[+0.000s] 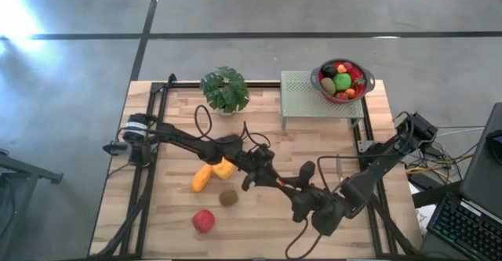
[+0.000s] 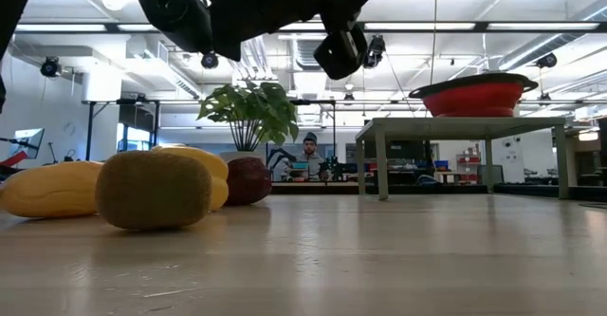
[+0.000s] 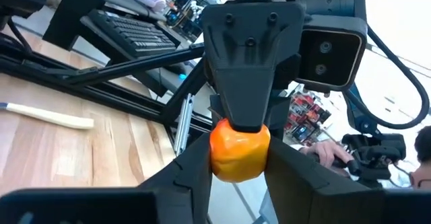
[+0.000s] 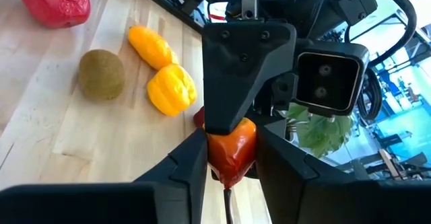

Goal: Pick & Place Fruit
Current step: Put the orange pear into the red strainer bowl on the shelf

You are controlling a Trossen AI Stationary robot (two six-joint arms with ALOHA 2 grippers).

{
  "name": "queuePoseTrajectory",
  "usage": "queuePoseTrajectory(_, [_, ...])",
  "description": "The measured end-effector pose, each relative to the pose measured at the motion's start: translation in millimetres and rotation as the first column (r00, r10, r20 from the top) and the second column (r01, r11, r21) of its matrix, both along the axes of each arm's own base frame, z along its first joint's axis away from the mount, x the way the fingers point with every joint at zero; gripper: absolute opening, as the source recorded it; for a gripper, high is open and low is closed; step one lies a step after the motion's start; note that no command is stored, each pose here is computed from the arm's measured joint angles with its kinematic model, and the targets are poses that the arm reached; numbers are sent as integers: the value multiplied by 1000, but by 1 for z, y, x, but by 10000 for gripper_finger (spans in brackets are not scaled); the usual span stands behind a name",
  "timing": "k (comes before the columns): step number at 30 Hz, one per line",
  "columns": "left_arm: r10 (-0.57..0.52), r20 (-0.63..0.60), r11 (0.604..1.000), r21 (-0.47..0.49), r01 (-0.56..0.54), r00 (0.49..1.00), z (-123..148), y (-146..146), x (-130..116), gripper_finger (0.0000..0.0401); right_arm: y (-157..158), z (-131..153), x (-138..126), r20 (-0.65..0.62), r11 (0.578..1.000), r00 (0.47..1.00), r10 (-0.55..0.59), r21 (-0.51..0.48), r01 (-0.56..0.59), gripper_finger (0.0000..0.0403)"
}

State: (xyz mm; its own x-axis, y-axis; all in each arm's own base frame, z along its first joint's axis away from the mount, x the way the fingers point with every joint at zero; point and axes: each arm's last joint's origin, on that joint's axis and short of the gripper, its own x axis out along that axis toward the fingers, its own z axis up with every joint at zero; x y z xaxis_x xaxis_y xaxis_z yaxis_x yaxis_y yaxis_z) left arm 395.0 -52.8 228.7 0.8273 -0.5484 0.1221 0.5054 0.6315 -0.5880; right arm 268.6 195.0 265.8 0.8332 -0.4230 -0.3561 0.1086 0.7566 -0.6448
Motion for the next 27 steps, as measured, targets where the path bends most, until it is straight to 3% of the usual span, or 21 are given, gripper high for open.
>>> queuePoseTrajectory(12, [-25,10,997,78,24,1000,-4,10,0,278,-4,11,-5,-12,996,1000,-3,87,4,105])
queuePoseTrajectory(20, [-7,-35,994,112,11,999,-11,14,1,287,-33,52,-32,-63,979,991,-122,154,130,109])
queuePoseTrajectory(27, [15,-32,993,117,-12,999,-11,14,1,287,-83,97,-57,-42,947,969,-245,205,248,104])
